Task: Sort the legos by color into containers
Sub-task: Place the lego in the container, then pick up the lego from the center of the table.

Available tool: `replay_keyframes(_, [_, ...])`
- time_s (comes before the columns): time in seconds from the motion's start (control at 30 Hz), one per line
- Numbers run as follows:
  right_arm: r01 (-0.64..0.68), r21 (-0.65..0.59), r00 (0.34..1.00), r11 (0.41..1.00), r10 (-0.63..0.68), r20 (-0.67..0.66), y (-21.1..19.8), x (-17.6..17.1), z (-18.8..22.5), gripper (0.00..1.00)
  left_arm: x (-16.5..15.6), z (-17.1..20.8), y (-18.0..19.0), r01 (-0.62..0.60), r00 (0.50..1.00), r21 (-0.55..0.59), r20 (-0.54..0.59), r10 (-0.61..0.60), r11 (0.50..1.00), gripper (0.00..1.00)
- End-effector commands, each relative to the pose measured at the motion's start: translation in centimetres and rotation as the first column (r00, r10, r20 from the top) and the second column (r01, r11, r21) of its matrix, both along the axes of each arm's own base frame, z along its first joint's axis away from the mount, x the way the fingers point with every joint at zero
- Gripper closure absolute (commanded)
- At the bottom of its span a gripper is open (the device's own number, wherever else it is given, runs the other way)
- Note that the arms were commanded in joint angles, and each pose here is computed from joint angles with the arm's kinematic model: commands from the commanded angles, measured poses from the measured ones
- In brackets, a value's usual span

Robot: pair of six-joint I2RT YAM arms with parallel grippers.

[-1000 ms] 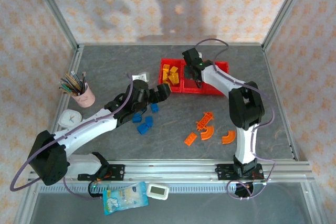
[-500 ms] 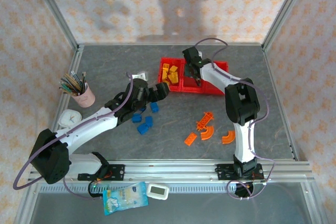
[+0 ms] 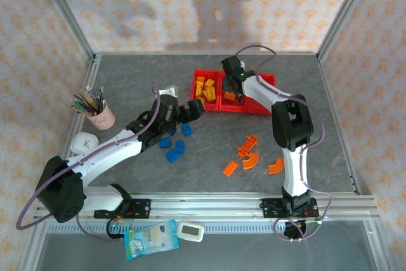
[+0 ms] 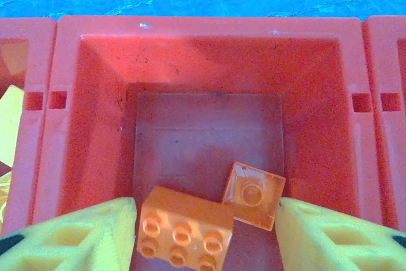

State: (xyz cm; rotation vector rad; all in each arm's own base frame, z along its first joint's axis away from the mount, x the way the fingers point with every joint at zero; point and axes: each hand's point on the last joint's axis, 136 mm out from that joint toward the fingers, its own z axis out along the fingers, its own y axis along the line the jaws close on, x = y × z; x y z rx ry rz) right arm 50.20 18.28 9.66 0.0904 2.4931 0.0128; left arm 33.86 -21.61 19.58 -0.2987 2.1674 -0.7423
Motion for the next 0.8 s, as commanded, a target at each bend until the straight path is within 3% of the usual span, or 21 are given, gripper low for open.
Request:
replay_keyframes(0.0, [-0.007, 0.035, 0.996, 0.999, 0.004, 0.09, -0.3, -0.1, 5.5, 0.41, 0.4, 1.5, 0.1, 0.011, 0.999, 0.004, 0.031, -0.011, 1.0, 0.01])
replay_keyframes(0.27, [0.013, 0.109, 0.996, 0.994, -0.023, 0.092, -1.8, -4.9, 8.1, 0.38, -0.4, 1.7, 0.2, 0.027, 0.999, -0.003, 0.028, -0.027, 1.0, 0.01])
replay_keyframes(0.77, [0.175, 0.164, 0.983, 0.971, -0.164, -0.078, -6.2, -17.4, 3.4, 0.27, -4.0, -1.4, -1.9, 0.099, 0.995, -0.026, -0.03, -0.099, 0.995, 0.01])
